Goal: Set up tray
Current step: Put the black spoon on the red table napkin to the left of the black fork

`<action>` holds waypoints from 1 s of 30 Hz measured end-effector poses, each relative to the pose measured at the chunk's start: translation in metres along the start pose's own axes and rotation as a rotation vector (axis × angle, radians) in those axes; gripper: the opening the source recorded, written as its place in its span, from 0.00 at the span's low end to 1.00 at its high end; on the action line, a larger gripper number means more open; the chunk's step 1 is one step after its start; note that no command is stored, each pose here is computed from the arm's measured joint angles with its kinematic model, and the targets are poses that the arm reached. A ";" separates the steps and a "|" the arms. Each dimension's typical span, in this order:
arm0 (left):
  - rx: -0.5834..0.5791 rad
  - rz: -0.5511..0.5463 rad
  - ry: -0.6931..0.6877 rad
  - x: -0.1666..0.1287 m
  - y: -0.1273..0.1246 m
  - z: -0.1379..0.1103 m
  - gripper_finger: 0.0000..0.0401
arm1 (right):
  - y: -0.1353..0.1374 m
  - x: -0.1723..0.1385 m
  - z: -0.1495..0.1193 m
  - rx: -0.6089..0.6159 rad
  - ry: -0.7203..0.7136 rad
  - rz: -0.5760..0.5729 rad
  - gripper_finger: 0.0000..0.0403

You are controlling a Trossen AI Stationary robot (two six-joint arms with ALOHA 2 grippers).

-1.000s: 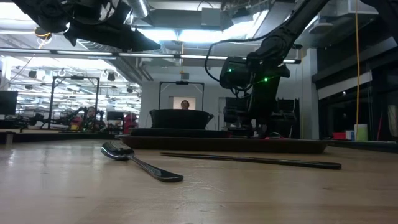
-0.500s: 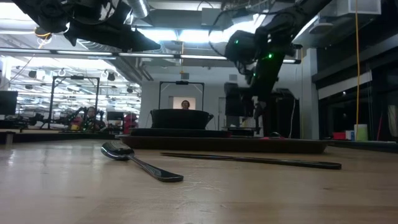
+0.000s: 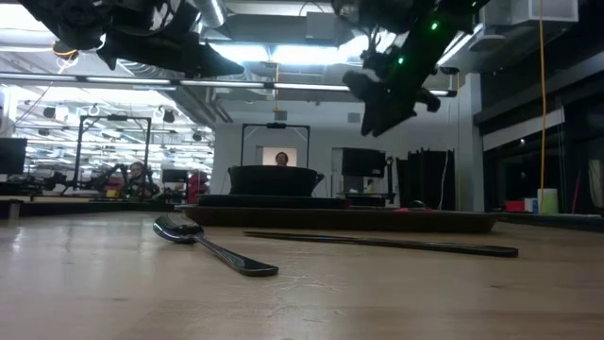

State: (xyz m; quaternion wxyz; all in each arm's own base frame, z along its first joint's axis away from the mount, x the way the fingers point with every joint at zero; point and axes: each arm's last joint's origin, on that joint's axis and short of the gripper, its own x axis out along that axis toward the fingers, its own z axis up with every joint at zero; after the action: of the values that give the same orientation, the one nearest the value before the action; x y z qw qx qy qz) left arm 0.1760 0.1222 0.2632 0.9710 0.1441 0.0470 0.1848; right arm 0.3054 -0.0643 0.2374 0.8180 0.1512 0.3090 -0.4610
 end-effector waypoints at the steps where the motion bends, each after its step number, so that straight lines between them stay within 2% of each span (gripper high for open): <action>1: -0.015 -0.004 -0.001 0.000 0.000 0.000 0.15 | 0.003 -0.005 -0.002 -0.025 -0.007 0.016 0.31; 7: -0.035 -0.041 0.025 0.001 -0.006 -0.002 0.14 | 0.020 -0.017 -0.034 -0.141 -0.061 0.088 0.31; 14: -0.063 -0.147 0.100 0.003 -0.026 -0.006 0.15 | 0.039 -0.031 -0.069 -0.160 -0.125 0.232 0.31; 18: -0.063 -0.196 0.165 0.003 -0.042 -0.007 0.14 | 0.048 -0.040 -0.082 -0.211 -0.197 0.317 0.31; 24: -0.040 -0.227 0.334 0.001 -0.066 0.001 0.13 | 0.050 -0.045 -0.086 -0.248 -0.329 0.287 0.31; 30: -0.020 -0.331 0.298 -0.002 -0.090 0.011 0.15 | 0.051 -0.045 -0.082 -0.255 -0.354 0.293 0.31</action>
State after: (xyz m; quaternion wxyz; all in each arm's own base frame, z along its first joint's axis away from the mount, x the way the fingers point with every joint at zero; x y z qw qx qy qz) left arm 0.2069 0.0384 0.2465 0.9718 0.0961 0.2110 0.0424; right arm 0.3012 0.0359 0.2014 0.9299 0.0069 0.1914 -0.3141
